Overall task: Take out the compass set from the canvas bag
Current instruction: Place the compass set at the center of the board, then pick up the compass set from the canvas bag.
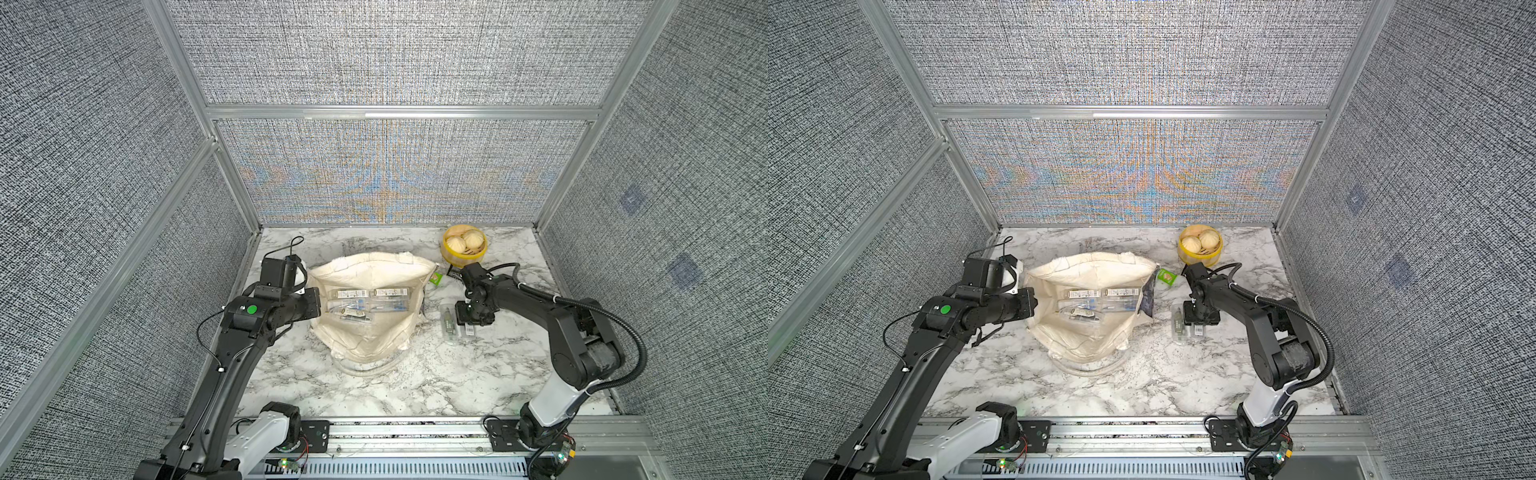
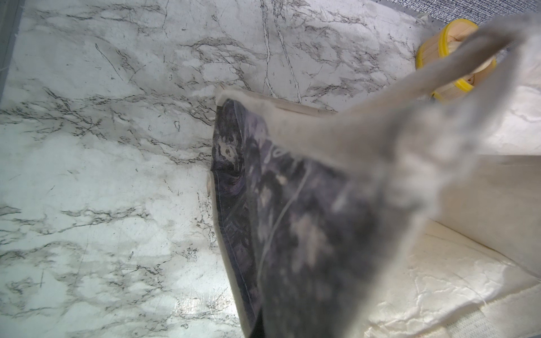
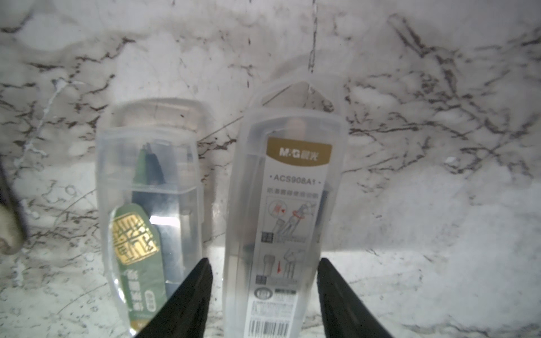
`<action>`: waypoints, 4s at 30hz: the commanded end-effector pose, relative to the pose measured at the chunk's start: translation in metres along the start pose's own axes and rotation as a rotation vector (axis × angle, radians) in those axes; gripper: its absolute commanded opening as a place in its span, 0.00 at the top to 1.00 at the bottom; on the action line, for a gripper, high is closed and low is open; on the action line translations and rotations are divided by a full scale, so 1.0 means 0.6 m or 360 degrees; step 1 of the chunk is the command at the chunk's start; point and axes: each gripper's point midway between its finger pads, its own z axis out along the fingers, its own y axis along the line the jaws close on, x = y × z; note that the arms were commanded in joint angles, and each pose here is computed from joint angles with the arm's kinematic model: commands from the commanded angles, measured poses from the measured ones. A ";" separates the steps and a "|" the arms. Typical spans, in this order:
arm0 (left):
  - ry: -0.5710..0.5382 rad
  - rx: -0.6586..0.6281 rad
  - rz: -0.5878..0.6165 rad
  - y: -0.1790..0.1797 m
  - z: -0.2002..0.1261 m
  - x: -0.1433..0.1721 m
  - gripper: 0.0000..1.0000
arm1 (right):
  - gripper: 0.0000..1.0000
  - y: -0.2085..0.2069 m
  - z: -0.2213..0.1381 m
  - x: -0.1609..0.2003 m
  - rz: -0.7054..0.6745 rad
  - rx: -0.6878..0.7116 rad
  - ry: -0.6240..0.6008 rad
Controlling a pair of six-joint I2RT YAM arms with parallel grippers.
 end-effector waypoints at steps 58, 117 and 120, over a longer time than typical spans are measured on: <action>0.0003 0.0028 -0.0050 0.015 -0.012 0.061 1.00 | 0.63 0.500 -0.406 0.082 -0.2372 -0.0692 -0.1099; -0.0010 0.0026 -0.0110 0.017 0.005 0.058 1.00 | 0.51 0.572 0.016 0.016 -0.1380 -0.0588 -0.0029; -0.0024 0.0031 -0.0122 0.017 0.000 0.058 1.00 | 0.55 0.577 0.005 0.021 -0.1275 -0.0643 -0.0015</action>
